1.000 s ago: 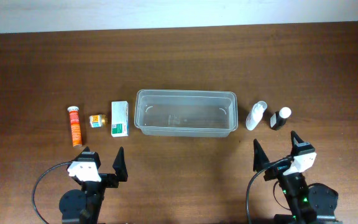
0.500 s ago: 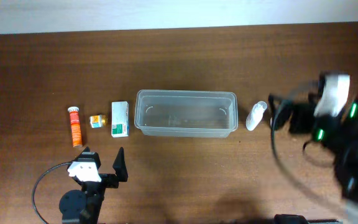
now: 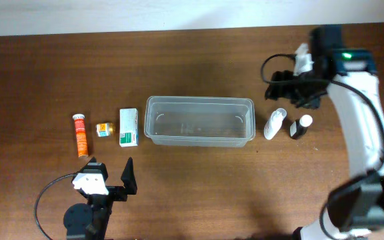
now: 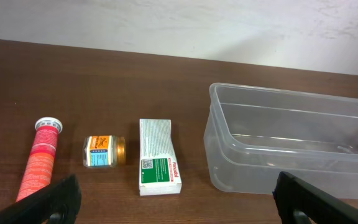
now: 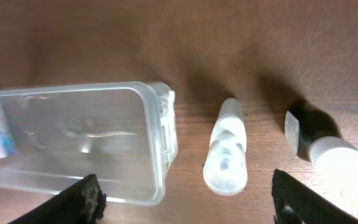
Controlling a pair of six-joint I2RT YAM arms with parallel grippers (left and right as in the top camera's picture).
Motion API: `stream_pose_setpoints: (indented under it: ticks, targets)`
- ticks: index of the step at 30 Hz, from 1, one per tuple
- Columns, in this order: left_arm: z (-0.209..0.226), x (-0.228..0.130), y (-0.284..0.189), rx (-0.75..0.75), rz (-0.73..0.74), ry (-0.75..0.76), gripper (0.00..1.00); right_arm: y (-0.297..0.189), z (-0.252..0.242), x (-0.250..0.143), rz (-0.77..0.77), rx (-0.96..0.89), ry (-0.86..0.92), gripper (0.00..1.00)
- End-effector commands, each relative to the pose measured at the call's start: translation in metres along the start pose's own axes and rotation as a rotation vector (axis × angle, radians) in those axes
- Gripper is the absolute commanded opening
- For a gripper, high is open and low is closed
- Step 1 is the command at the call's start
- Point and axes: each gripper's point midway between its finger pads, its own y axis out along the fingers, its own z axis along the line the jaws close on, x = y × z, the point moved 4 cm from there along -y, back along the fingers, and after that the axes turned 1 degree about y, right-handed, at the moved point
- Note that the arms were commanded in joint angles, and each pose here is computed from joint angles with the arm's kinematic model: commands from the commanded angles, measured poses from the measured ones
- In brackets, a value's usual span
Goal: Pack container
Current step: 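Reach the right gripper to the white lotion bottle and grasp it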
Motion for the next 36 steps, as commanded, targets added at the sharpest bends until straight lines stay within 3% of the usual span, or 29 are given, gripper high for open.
stream_pose_setpoints:
  ticks: [1,4,14,19,24,29,36]
  targets:
    - [-0.001,-0.001,0.0,-0.004,-0.002,-0.008,1.0,0.024,0.0,-0.003,0.055,-0.121,0.014,0.68]
    - [-0.001,-0.001,0.0,-0.004,-0.002,-0.008,1.0,0.034,-0.011,-0.007,0.08,-0.223,0.066,0.64]
    - [-0.001,-0.001,0.0,-0.004,-0.002,-0.007,1.0,0.045,-0.018,-0.017,0.123,-0.245,0.073,0.61]
    - [-0.001,-0.001,0.0,-0.004,-0.002,-0.007,1.0,0.061,-0.023,-0.023,0.135,-0.25,0.099,0.43]
    - [-0.001,-0.001,0.0,-0.004,-0.002,-0.008,1.0,0.061,-0.023,-0.023,0.13,-0.249,0.099,0.33]
    - [-0.001,-0.001,0.0,-0.004,-0.002,-0.007,1.0,0.037,-0.017,-0.022,0.101,-0.239,0.094,0.13]
    - [-0.001,-0.001,0.0,-0.004,-0.002,-0.008,1.0,-0.043,0.007,-0.023,-0.061,-0.172,0.055,0.12]
